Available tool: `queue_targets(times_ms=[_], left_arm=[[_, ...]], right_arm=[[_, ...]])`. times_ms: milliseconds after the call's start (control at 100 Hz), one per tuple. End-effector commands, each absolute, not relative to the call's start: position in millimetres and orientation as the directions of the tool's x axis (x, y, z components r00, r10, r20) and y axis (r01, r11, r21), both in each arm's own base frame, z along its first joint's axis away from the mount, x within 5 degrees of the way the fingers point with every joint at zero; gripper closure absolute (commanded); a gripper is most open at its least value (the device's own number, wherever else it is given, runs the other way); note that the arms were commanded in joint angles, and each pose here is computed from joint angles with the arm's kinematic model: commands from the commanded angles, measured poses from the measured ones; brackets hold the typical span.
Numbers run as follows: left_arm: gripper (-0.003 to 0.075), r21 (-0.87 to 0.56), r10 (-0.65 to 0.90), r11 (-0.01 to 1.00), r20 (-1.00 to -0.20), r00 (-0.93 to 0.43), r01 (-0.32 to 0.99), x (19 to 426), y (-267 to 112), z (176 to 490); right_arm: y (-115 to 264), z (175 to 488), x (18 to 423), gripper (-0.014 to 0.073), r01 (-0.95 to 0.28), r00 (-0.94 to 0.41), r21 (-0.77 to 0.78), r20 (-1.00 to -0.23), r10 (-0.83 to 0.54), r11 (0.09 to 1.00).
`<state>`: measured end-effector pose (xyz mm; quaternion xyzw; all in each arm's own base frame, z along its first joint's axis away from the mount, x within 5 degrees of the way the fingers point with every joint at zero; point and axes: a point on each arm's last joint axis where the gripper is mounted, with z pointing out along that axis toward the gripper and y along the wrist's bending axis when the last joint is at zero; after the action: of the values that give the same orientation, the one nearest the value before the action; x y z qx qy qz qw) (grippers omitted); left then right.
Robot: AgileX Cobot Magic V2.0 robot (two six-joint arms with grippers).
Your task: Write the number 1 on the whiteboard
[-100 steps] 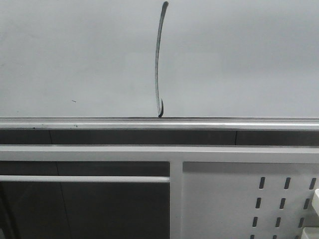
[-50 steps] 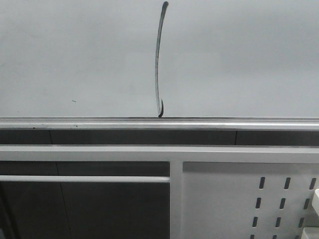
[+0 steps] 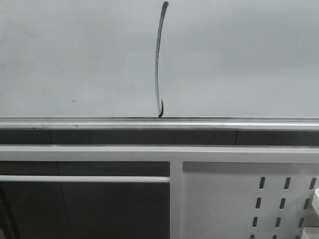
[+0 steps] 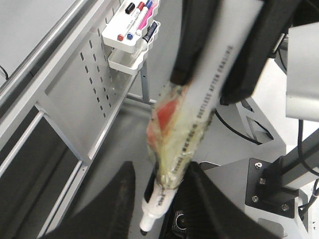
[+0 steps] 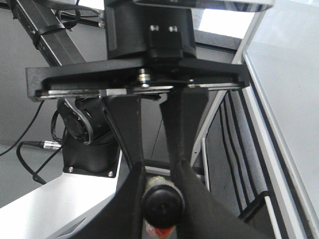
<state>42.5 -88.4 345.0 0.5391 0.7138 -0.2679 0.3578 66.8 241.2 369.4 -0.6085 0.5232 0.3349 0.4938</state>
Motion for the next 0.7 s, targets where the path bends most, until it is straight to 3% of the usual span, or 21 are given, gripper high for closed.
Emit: queue_targets(times_ms=[0, 300, 520, 610, 690], left_arm=[[0.0587, 0.017, 0.497, 0.327, -0.853, -0.156, 0.945, 49.0, -91.9, 357.7], [0.0737, 0.016, 0.490, 0.330, -0.858, -0.157, 0.944, 49.2, -92.3, 358.3], [0.0740, 0.017, 0.487, 0.332, -0.860, -0.156, 0.943, 49.5, -92.3, 358.6], [0.0740, 0.022, 0.478, 0.339, -0.865, -0.152, 0.941, 50.4, -92.5, 359.4], [0.0740, 0.027, 0.466, 0.348, -0.872, -0.148, 0.937, 51.6, -92.8, 360.6]], right_arm=[[237.7, 388.5, 66.7, 0.0672, -0.964, 0.233, -0.257, -0.943, -0.238, 0.075], [237.7, 388.5, 66.7, 0.0672, -0.964, 0.233, -0.257, -0.943, -0.238, 0.075], [237.7, 388.7, 66.8, 0.0664, -0.963, 0.233, -0.257, -0.943, -0.237, 0.077], [237.7, 389.6, 68.0, 0.0582, -0.961, 0.234, -0.260, -0.945, -0.230, 0.091], [237.7, 391.3, 69.9, 0.0409, -0.958, 0.234, -0.263, -0.947, -0.218, 0.116]])
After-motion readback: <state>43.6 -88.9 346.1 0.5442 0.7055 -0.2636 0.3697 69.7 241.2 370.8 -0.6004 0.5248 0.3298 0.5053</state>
